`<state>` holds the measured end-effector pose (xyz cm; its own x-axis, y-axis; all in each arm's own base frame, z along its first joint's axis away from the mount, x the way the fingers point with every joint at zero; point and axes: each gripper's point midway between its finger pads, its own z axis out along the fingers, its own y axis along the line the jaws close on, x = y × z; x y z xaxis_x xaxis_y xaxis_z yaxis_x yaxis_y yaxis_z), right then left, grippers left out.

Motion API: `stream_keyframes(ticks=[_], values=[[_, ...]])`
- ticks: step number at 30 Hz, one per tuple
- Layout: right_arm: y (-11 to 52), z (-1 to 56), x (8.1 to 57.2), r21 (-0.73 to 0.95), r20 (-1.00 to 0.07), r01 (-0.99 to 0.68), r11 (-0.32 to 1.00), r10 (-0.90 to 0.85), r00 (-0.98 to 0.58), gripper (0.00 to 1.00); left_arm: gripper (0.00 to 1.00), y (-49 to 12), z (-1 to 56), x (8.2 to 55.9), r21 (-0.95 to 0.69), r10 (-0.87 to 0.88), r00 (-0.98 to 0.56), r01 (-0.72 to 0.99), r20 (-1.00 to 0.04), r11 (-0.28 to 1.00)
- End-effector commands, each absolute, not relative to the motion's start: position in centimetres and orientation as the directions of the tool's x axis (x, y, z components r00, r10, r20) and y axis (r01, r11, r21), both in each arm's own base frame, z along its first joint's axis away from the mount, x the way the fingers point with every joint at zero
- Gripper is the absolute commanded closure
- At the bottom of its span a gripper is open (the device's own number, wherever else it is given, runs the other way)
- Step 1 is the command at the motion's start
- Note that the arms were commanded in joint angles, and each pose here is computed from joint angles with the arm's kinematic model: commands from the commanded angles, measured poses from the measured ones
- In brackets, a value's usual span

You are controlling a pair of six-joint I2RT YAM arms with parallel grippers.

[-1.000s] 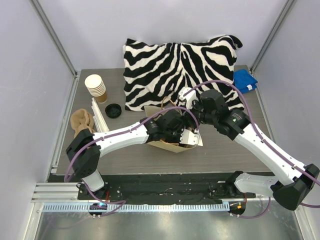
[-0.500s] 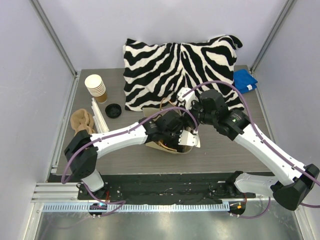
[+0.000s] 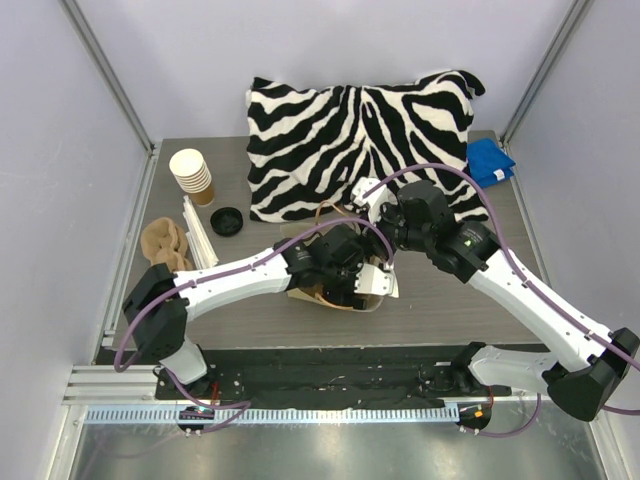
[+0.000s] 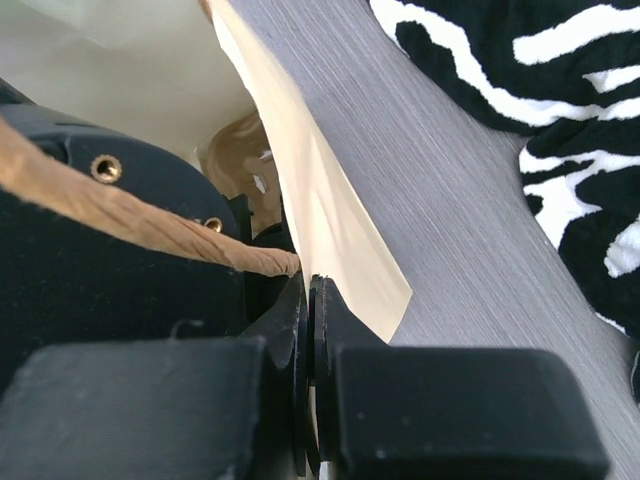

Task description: Pack the takeout coffee

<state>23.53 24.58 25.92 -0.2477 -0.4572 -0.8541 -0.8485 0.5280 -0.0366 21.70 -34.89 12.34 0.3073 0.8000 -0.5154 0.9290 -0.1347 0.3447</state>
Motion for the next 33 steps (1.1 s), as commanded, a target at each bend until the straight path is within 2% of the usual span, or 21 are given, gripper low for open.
stream_keyframes(ticks=[1, 10, 22, 33], values=[[24.0, 25.2, 22.5, -0.035, -0.837, -0.845, 0.534, -0.478, -0.267, 0.99, 0.1, -34.4, 14.7, 22.0, 0.361, 0.786, 0.267, 0.931, -0.557, -0.061], [22.8, 26.3, 24.9, -0.117, -0.858, -0.765, 0.634, -0.452, -0.243, 0.99, 0.12, -34.0, 14.5, 21.5, 0.353, 0.786, 0.268, 0.933, -0.558, -0.067], [22.6, 25.9, 24.9, -0.135, -0.855, -0.77, 0.624, -0.466, -0.228, 0.99, 0.11, -34.3, 16.6, 21.5, 0.387, 0.749, 0.291, 0.921, -0.596, -0.05], [22.6, 26.2, 25.1, -0.157, -0.861, -0.768, 0.621, -0.467, -0.202, 0.99, 0.07, -34.4, 18.7, 20.1, 0.378, 0.719, 0.326, 0.921, -0.614, -0.095]])
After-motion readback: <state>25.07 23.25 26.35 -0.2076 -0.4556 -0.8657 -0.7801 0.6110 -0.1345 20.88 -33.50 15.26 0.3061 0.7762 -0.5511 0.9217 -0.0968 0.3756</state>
